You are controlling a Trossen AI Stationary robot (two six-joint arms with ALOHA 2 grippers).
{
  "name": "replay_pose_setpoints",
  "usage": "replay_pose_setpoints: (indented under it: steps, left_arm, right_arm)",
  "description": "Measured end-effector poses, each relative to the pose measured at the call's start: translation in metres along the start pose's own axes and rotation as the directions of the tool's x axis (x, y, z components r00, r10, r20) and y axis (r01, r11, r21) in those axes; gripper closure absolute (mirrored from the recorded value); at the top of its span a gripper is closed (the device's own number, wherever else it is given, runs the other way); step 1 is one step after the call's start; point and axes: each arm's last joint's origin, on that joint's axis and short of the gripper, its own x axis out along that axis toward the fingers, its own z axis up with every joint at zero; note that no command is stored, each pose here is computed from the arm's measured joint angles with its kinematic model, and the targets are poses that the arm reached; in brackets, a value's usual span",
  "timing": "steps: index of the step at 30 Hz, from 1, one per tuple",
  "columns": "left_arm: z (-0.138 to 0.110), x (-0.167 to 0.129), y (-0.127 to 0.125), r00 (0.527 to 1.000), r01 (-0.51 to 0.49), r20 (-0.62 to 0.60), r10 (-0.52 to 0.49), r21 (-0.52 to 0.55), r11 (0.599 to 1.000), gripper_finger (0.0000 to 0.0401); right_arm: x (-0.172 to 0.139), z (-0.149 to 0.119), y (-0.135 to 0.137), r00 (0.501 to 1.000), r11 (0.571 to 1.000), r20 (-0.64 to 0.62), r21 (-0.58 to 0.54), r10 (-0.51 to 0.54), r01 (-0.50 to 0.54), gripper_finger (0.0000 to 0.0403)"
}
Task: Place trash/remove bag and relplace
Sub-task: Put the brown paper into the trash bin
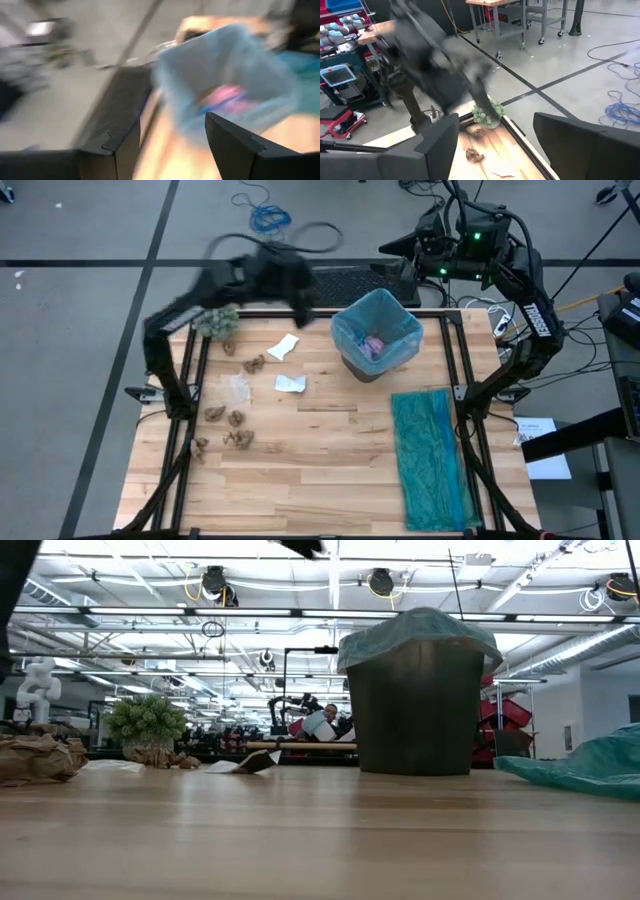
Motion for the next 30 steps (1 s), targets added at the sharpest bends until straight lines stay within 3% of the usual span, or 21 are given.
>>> replay_pose_setpoints:
  steps: [3, 7, 9, 12, 16, 20, 24, 27, 30]
  left_arm:
    - [-0.013, -0.041, 0.01, 0.995, -0.076, -0.07, 0.072, -0.06, 0.995, 0.0204]
    - [-0.036, -0.072, 0.015, 0.973, -0.109, -0.225, 0.056, -0.228, 0.967, 0.022]
    - [-0.046, -0.079, 0.014, 0.95, -0.133, -0.308, 0.042, -0.28, 0.951, 0.0227]
    - [-0.05, -0.078, 0.012, 0.952, -0.131, -0.305, 0.017, -0.358, 0.925, 0.0237]
    - [-0.06, -0.065, 0.007, 0.928, -0.132, -0.373, -0.009, -0.35, 0.927, 0.0255]
    - [-0.086, -0.026, -0.001, 0.844, -0.154, -0.536, -0.038, -0.309, 0.939, 0.0289]
    - [-0.138, 0.02, -0.003, 0.672, -0.129, -0.726, -0.147, -0.31, 0.942, 0.0351]
    - [-0.183, 0.051, -0.004, 0.56, -0.119, -0.797, -0.227, -0.348, 0.93, 0.0393]
    - [-0.217, 0.072, -0.002, 0.535, -0.108, -0.791, -0.297, -0.413, 0.904, 0.0394]
  right_arm:
    - [0.0, 0.0, 0.0, 1.0, 1.0, 0.0, -0.007, 0.0, 0.0, 0.0152]
    - [0.0, 0.0, 0.0, 1.0, 1.0, 0.001, -0.009, 0.001, -0.001, 0.0152]
    - [0.0, 0.0, 0.0, 1.0, 1.0, 0.001, -0.021, 0.001, -0.001, 0.0152]
    - [0.0, 0.0, 0.0, 1.0, 1.0, 0.001, -0.03, 0.001, -0.001, 0.0152]
    - [0.0, 0.0, 0.0, 1.0, 0.999, 0.001, -0.037, 0.001, -0.001, 0.0152]
    - [0.0, 0.0, 0.0, 1.0, 0.999, 0.001, -0.039, 0.002, -0.002, 0.0152]
    - [0.0, 0.0, 0.0, 1.0, 0.999, 0.001, -0.041, 0.002, -0.002, 0.0152]
    - [0.0, 0.0, 0.0, 1.0, 0.999, 0.0, -0.042, 0.003, -0.003, 0.0152]
    - [0.0, 0.0, 0.0, 1.0, 0.999, -0.001, -0.039, 0.008, -0.008, 0.0152]
